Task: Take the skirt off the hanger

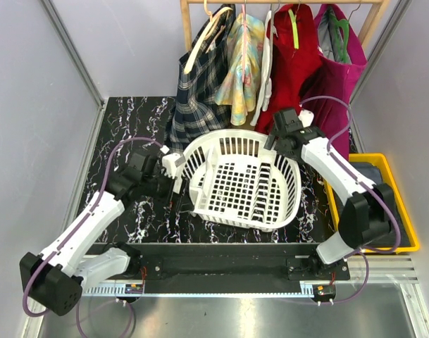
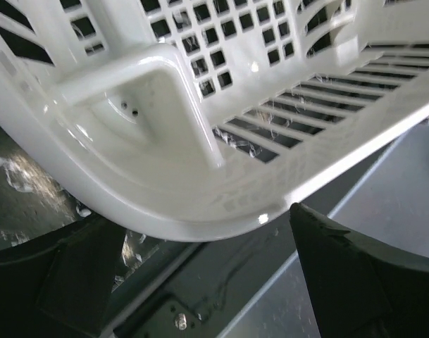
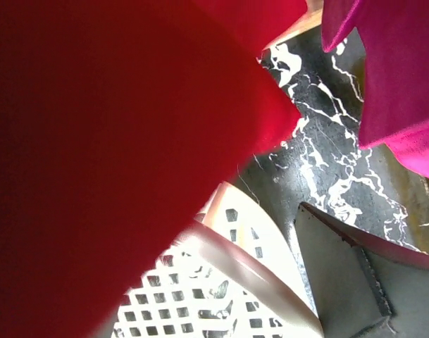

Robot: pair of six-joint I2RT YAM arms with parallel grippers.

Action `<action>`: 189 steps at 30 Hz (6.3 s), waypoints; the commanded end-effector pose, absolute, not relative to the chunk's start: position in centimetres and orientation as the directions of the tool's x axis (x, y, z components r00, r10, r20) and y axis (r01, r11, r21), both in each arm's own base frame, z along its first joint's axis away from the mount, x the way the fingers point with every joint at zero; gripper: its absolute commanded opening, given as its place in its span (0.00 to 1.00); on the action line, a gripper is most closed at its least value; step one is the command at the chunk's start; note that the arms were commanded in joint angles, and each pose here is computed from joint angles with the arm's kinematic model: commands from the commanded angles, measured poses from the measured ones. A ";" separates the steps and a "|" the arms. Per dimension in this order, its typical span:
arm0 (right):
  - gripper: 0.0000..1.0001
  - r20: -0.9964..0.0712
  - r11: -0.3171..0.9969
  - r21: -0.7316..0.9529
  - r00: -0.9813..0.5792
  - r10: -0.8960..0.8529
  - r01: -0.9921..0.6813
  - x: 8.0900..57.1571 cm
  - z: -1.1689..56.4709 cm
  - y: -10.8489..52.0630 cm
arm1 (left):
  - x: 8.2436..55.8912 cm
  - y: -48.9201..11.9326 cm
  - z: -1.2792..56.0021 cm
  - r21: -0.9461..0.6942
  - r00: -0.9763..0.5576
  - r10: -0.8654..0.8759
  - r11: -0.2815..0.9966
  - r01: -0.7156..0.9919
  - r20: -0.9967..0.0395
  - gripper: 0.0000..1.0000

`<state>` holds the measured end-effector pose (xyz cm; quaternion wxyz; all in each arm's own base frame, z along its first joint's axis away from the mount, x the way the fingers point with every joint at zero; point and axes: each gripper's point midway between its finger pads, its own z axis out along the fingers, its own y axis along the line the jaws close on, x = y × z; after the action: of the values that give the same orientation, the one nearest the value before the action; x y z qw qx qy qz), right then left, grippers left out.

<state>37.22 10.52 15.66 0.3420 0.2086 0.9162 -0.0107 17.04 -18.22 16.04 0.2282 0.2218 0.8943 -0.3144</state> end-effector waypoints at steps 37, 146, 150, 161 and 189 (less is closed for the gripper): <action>1.00 -0.604 0.904 0.423 -0.765 0.223 -0.070 37.4 19.4 21.2 | 17.7 -19.9 17.9 -0.286 -0.591 0.391 0.607 0.742 -0.705 0.99; 0.02 -0.578 0.988 -0.054 -0.811 0.090 0.147 35.8 16.9 11.3 | 20.1 -19.1 15.5 -0.016 -0.427 0.553 0.598 0.802 -0.715 0.99; 0.18 -0.606 0.993 0.035 -0.788 0.112 0.114 34.9 18.6 12.2 | 22.3 -19.3 19.4 0.050 -0.381 0.527 0.632 0.773 -0.760 0.99; 1.00 -0.805 0.953 0.282 -0.568 0.171 -0.112 29.3 28.0 14.1 | 29.8 -14.8 41.7 0.409 -0.070 0.476 0.813 0.414 -0.876 0.99; 0.99 -0.883 0.809 0.436 -0.362 0.299 -0.395 24.0 34.3 17.9 | 47.0 -20.3 58.1 0.294 0.385 0.153 0.894 0.340 -0.910 0.99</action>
<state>24.04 17.11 32.70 0.5492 -0.0274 0.7865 0.2812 48.38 -19.83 54.25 0.7686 0.2273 0.5978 -0.0163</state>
